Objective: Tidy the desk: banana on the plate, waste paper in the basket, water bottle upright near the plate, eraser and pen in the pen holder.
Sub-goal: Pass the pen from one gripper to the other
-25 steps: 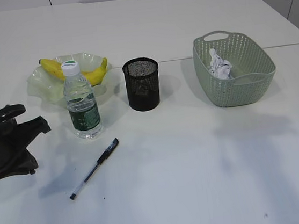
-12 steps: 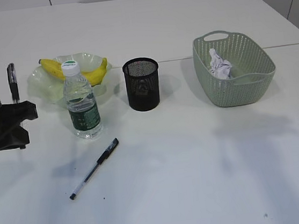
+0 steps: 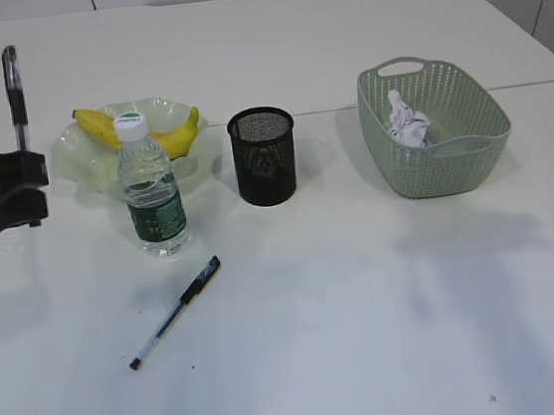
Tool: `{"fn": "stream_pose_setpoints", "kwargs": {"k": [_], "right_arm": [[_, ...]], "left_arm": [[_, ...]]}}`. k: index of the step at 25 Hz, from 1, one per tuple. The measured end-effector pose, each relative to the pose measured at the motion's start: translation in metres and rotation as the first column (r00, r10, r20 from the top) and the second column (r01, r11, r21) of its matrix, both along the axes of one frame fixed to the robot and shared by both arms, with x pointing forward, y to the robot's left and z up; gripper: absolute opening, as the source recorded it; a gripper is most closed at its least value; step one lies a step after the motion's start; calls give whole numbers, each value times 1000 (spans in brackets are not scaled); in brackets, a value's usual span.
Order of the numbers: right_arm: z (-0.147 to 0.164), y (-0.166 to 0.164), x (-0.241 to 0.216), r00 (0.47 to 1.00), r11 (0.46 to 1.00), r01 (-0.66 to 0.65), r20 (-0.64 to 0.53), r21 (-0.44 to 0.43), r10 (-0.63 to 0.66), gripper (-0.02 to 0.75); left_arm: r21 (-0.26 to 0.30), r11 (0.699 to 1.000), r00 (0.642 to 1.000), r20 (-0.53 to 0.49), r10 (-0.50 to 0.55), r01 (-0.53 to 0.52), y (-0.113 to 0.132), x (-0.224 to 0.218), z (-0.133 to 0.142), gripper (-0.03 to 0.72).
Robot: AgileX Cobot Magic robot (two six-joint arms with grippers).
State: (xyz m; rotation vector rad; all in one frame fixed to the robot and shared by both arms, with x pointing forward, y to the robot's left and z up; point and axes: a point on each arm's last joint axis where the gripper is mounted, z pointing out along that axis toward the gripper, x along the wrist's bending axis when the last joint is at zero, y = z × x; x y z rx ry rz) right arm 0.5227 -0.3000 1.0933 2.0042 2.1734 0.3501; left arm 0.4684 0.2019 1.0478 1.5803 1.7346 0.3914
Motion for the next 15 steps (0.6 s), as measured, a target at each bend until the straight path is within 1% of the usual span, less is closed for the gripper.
{"fn": "stream_pose_setpoints", "kwargs": {"k": [2, 5, 11, 14, 15], "right_arm": [[0, 0, 1, 1000, 1000, 0, 6, 0, 0, 411], [0, 0, 1, 1000, 1000, 1, 13, 0, -1, 411], [1, 2, 2, 1000, 1000, -15, 26, 16, 15, 411], [2, 8, 3, 997, 996, -63, 45, 66, 60, 411], [3, 11, 4, 995, 991, -91, 58, 95, 86, 411]], "left_arm": [[-2, 997, 994, 77, -74, 74, -10, -4, 8, 28], [-7, 984, 971, 163, -176, 179, -29, -11, 16, 28], [-34, 944, 910, 277, -308, 329, -60, -25, 25, 28], [-35, 919, 877, 316, -362, 392, -72, -32, 29, 28], [-36, 911, 866, 327, -378, 411, -75, -35, 30, 28]]}}
